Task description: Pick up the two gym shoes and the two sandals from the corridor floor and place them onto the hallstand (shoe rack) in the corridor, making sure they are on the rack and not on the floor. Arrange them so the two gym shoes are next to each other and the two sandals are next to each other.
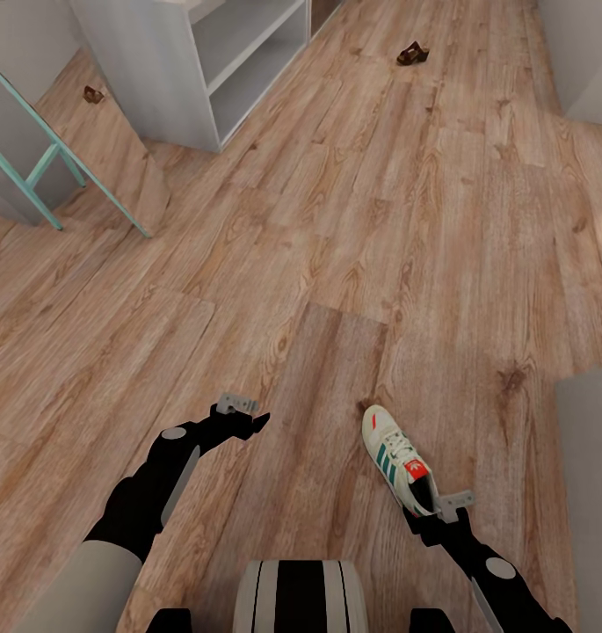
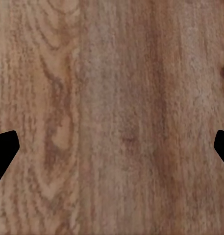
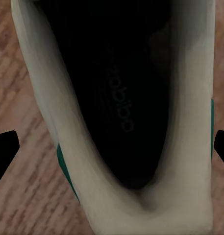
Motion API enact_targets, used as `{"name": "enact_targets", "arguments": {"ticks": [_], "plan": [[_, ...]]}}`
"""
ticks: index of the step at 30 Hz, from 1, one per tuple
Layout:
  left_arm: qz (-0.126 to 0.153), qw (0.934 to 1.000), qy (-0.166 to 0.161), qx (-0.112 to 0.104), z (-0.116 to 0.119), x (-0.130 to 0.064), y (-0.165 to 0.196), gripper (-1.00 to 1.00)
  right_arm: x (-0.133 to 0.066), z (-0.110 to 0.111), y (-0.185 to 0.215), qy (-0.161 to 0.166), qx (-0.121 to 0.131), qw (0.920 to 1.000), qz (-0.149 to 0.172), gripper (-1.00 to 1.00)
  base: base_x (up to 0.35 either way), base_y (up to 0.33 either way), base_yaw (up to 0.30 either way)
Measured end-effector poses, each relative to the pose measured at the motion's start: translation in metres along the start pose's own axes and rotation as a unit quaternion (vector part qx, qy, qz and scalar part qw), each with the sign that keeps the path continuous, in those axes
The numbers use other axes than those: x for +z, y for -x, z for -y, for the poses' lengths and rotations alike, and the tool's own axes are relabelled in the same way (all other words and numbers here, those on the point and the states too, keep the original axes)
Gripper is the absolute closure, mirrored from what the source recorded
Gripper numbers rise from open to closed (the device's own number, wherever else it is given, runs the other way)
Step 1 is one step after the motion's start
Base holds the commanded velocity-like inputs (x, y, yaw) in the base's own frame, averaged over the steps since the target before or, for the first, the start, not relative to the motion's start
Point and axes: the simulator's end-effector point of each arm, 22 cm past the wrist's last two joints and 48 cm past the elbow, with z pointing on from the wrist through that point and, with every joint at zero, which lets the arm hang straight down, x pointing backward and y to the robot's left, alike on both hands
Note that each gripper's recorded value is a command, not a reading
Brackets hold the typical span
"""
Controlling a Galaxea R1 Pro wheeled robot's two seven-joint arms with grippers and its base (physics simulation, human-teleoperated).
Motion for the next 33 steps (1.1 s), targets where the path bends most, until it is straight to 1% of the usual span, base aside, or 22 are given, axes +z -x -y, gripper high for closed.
{"name": "enact_targets", "arguments": {"ticks": [5, 6, 31, 32, 33], "plan": [[0.000, 1.0000, 0.000, 0.000, 0.000, 0.000, 0.000, -1.00, 0.000, 0.000, 0.000, 0.000, 0.000, 1.0000, 0.000, -1.00, 0.000, 0.000, 0.000], [0.000, 1.0000, 0.000, 0.000, 0.000, 0.000, 0.000, -1.00, 0.000, 0.000, 0.000, 0.000, 0.000, 1.0000, 0.000, 1.00, 0.000, 0.000, 0.000], [0.000, 1.0000, -0.002, 0.001, 0.000, -0.002, 0.001, -1.00, 0.000, -0.005, -0.001, 0.004, 0.001, 1.0000, -0.001, 1.00, 0.000, 0.000, 0.000], [-0.007, 1.0000, 0.003, 0.000, -0.005, -0.006, -0.010, -1.00, -0.001, -0.005, 0.001, 0.005, 0.001, 1.0000, 0.000, 1.00, 0.000, 0.000, 0.000], [-0.007, 0.9999, 0.002, 0.006, -0.006, -0.007, -0.006, -1.00, -0.003, 0.001, 0.000, -0.001, 0.000, 1.0000, 0.002, 1.00, 0.000, 0.000, 0.000]]}}
